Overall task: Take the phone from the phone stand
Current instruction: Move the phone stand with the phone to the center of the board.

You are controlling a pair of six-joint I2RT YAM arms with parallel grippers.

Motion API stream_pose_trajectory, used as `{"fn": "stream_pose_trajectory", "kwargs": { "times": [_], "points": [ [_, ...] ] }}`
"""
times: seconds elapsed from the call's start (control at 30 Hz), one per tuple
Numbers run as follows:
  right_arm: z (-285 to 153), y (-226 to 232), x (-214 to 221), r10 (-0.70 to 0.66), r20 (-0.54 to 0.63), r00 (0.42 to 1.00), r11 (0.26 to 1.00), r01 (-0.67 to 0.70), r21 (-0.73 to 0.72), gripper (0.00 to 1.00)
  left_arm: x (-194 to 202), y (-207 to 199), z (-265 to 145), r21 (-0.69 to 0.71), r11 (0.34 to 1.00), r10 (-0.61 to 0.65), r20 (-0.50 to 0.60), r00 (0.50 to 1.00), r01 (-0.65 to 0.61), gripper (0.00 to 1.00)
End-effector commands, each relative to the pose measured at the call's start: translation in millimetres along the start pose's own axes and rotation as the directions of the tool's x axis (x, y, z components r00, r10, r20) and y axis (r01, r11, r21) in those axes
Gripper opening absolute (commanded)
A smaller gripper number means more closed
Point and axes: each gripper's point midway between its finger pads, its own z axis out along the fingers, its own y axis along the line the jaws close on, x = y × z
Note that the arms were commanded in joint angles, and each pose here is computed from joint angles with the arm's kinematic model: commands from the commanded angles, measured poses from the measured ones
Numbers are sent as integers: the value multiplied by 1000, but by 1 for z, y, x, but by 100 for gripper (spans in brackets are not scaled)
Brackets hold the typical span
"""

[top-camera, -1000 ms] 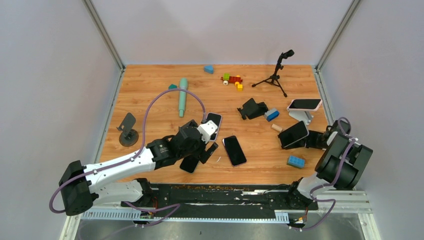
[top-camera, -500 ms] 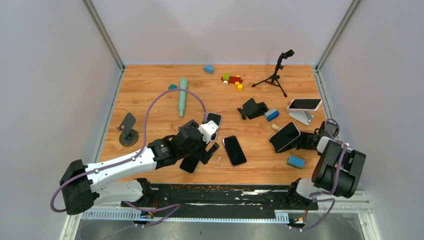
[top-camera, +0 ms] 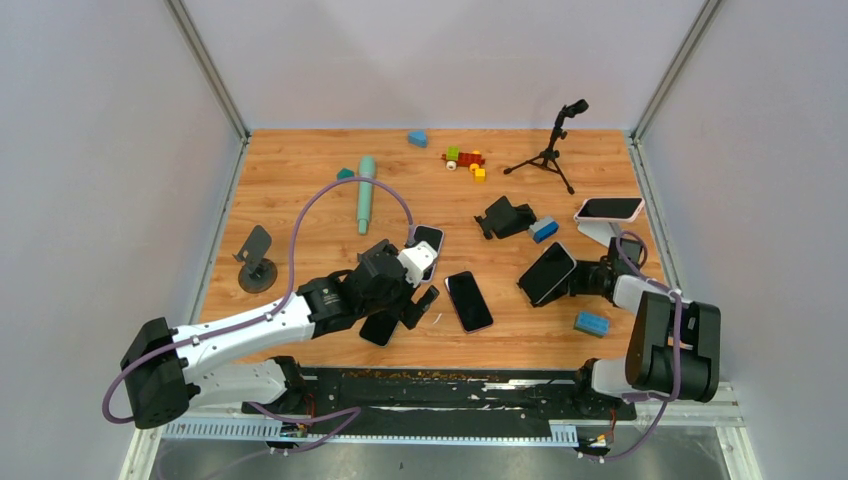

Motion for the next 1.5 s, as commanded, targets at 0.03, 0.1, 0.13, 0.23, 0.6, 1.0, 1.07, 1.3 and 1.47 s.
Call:
{"fn": "stream_pose_trajectory", "kwargs": {
  "times": [0.03,0.1,0.13,0.23,0.6,1.0,1.07,1.3,1.47],
  "points": [
    [7,-71,22,61,-10,998,965,-56,256,27,-16,-4,1,16,1000,-27,54,998,26,100],
    [7,-69,20,58,-1,998,966,-56,254,32,-15,-4,1,16,1000,-26,49,998,25,100],
    [7,-69,19,58,3,998,966,-57,253,36,-14,-4,0,15,1000,-26,48,998,25,100],
    [9,-66,17,63,0,998,965,-61,256,47,-11,-2,0,10,1000,-18,48,999,17,100],
    [5,-54,1,77,0,997,967,-75,245,60,-11,2,-1,-9,1000,-2,44,999,3,100],
    [-15,-61,-25,89,-13,996,972,-84,218,64,-10,0,4,-5,1000,-2,33,999,2,100],
    [-20,-62,-29,88,-8,996,974,-84,210,64,-11,-1,5,-3,1000,-2,35,999,2,100],
    [-49,-64,-53,140,37,989,981,-143,133,64,-19,-3,8,6,1000,3,41,999,-4,100],
    [-79,-50,-74,131,92,987,989,-137,59,64,-31,-6,11,13,1000,3,60,998,-3,100]
  ]
}}
